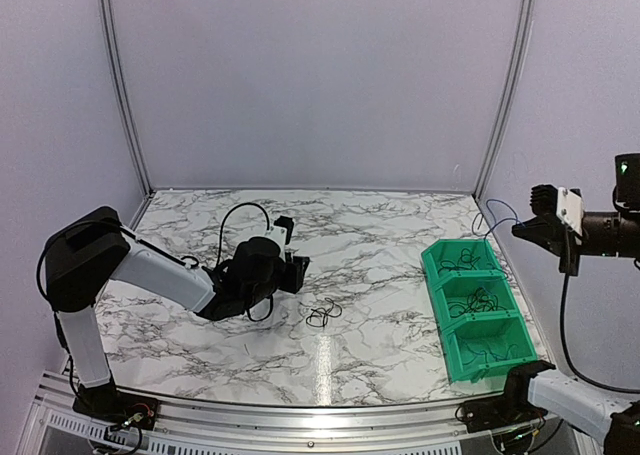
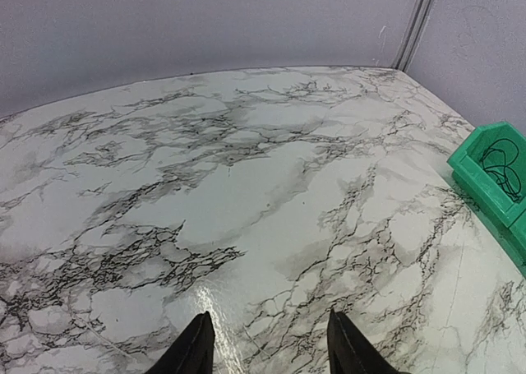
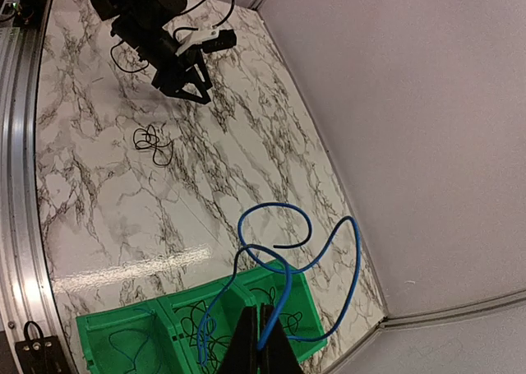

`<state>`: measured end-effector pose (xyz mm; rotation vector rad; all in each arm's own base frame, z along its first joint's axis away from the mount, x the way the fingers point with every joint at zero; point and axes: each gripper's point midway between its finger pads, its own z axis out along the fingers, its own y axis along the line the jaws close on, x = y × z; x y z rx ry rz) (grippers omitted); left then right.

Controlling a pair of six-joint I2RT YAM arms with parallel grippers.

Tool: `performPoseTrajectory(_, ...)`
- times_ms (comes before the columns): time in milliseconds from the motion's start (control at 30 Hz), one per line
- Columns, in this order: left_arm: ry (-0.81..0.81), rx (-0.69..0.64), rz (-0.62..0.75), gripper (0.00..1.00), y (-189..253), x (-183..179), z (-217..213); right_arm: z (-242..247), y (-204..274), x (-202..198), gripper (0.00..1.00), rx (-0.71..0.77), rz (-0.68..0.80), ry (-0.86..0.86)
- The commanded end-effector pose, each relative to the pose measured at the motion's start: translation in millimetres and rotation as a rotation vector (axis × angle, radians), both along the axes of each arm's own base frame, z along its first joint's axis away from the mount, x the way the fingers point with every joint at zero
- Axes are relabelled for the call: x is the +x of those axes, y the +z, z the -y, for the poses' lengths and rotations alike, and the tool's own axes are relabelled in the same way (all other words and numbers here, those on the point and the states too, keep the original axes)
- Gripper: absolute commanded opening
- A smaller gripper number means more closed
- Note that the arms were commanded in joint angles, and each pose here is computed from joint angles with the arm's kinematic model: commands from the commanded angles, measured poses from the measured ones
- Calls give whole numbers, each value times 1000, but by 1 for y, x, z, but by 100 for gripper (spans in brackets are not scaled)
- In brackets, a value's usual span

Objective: Untangle the cables

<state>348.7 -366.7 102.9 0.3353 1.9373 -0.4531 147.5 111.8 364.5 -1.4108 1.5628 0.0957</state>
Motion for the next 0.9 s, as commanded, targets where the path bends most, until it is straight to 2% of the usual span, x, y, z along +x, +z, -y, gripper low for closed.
performPoseTrajectory(0, 4, -3, 0, 49, 1, 4, 2, -4, 12, -12, 0, 34, 43, 25)
performPoseTrajectory(300, 10, 14, 6, 49, 0, 6, -2, 14, -16, -27, 0, -52, 40, -54)
performPoseTrajectory(533, 13, 24, -15, 49, -12, 4, -4, 33, -67, -32, 0, -174, 26, -112)
performPoseTrajectory(867, 29, 53, -40, 49, -31, 4, -8, 59, -162, -27, 0, -397, -141, -126)
